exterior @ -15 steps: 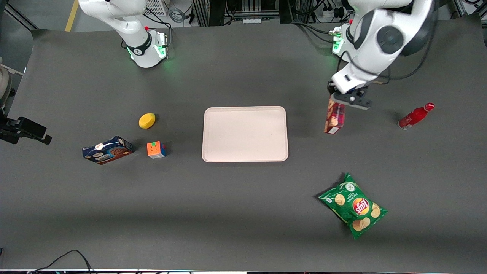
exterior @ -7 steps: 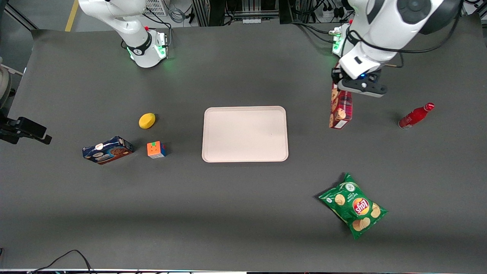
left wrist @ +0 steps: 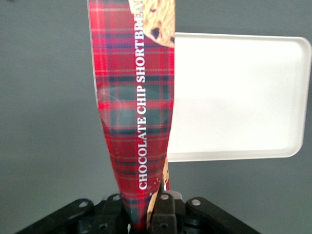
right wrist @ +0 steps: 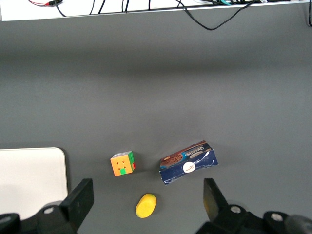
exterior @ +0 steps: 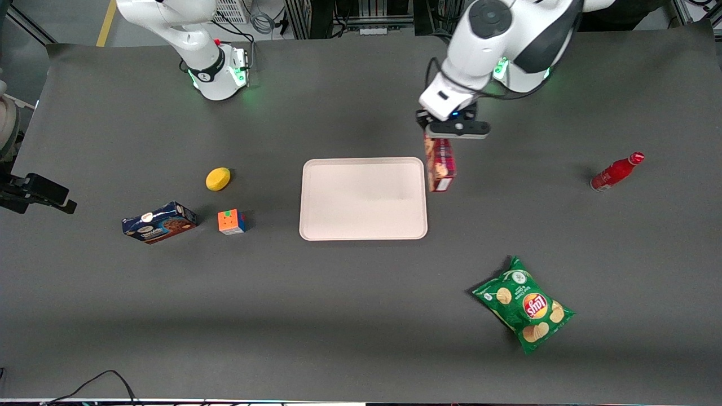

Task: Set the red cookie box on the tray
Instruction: 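Carry the box over the white tray and lower it down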

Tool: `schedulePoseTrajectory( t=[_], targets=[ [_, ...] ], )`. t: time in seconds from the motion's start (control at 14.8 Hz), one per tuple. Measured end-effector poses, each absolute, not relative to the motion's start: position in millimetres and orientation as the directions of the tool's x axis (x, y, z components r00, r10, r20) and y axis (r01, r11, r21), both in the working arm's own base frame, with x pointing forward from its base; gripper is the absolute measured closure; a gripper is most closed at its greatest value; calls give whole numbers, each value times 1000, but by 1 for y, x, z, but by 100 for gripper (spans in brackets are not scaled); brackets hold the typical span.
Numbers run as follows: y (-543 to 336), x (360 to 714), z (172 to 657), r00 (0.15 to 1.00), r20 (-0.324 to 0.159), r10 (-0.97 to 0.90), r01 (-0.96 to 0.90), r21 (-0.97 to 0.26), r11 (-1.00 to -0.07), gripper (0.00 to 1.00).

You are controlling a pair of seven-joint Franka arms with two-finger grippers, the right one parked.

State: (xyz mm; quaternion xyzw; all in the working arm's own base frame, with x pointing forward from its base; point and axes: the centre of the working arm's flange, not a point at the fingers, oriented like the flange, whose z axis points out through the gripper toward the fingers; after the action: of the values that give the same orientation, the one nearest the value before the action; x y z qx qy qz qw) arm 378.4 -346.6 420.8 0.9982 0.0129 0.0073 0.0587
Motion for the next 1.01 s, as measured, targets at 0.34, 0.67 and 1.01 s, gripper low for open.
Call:
schedulePoseTrajectory(
  t=[0.34,0.67,1.01],
  targets=[
    [-368,395,351,992,28,121,118,104,-988,81],
    [-383,411,302,997,39,72,69,68,-995,81],
    [-399,431,270,997,44,69,66,59,-996,81]
  ],
)
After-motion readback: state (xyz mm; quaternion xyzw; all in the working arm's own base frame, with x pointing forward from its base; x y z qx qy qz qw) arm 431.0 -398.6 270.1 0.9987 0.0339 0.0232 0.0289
